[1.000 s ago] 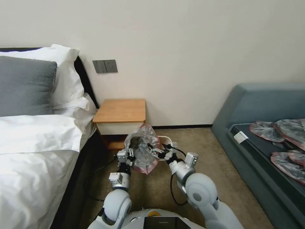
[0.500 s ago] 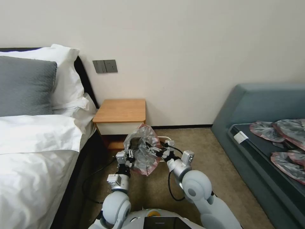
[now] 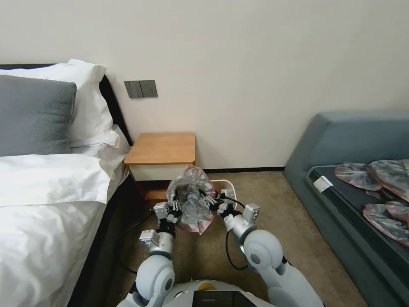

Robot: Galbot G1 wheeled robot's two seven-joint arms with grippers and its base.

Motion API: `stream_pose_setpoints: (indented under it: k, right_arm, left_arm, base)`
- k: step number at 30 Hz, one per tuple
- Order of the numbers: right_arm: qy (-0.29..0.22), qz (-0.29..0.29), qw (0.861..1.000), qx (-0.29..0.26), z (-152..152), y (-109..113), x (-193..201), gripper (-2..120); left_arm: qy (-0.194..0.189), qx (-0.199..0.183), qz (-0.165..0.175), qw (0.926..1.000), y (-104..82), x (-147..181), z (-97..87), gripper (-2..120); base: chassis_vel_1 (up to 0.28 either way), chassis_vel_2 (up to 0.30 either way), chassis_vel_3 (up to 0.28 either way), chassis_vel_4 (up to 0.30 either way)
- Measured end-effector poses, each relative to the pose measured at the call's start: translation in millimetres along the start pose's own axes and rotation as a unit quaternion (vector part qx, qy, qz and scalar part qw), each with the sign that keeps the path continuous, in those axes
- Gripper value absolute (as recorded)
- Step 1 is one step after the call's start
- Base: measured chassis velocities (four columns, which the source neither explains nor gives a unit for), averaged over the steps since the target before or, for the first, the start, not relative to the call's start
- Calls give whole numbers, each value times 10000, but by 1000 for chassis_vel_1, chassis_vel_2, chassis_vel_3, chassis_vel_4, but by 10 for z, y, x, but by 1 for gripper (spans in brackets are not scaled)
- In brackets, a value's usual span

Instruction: Pick up the garbage bag from the table and place it over the trash can.

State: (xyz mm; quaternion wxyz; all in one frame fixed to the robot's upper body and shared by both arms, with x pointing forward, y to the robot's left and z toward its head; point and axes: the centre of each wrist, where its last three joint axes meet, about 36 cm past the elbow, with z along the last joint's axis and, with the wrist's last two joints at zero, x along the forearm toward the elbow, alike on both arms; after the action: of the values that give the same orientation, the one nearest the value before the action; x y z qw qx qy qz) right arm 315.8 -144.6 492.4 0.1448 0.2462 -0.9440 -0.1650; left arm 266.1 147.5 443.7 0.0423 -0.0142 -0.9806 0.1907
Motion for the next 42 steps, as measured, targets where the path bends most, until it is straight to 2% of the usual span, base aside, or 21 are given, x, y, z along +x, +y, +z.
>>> stream_pose_setpoints:
  k: [1,3,8,11,21,27,30,35,42]
  right_arm:
    - [-5,-1,10000,17,1,0,1,42]
    - [-34,-42,9999,109,0,-10,16,30]
    - [-55,-82,9998,148,-9,-12,37,20]
    - [-87,-124,9998,162,-24,-2,50,2]
    - [-277,-375,9986,264,-138,23,126,0]
    - [-491,-599,9970,76,-396,-11,154,0]
    - [-494,-429,9978,-97,-594,-76,106,0]
    - [-378,-94,9990,-222,-760,-158,44,0]
    - [-7,239,9992,-306,-1030,-340,-97,0]
  left_arm:
    - [12,20,-5,10000,0,0,-4,8]
    - [62,85,-37,9999,9,-2,-26,8]
    - [112,124,-55,9998,22,-5,-36,8]
    - [268,310,-115,9991,42,-38,-52,8]
    - [398,344,-197,9984,107,-77,-15,8]
    - [453,273,-179,9984,152,-74,6,8]
    - [454,250,-146,9986,160,-69,8,8]
    - [430,228,-123,9987,180,-68,4,8]
    - [293,226,10,9993,219,-66,-7,8]
  base:
    - [0,0,0,0]
    - [0,0,0,0]
    - [0,0,0,0]
    - [0,0,0,0]
    - [0,0,0,0]
    - [0,0,0,0]
    - [0,0,0,0]
    - [0,0,0,0]
    - [0,0,0,0]
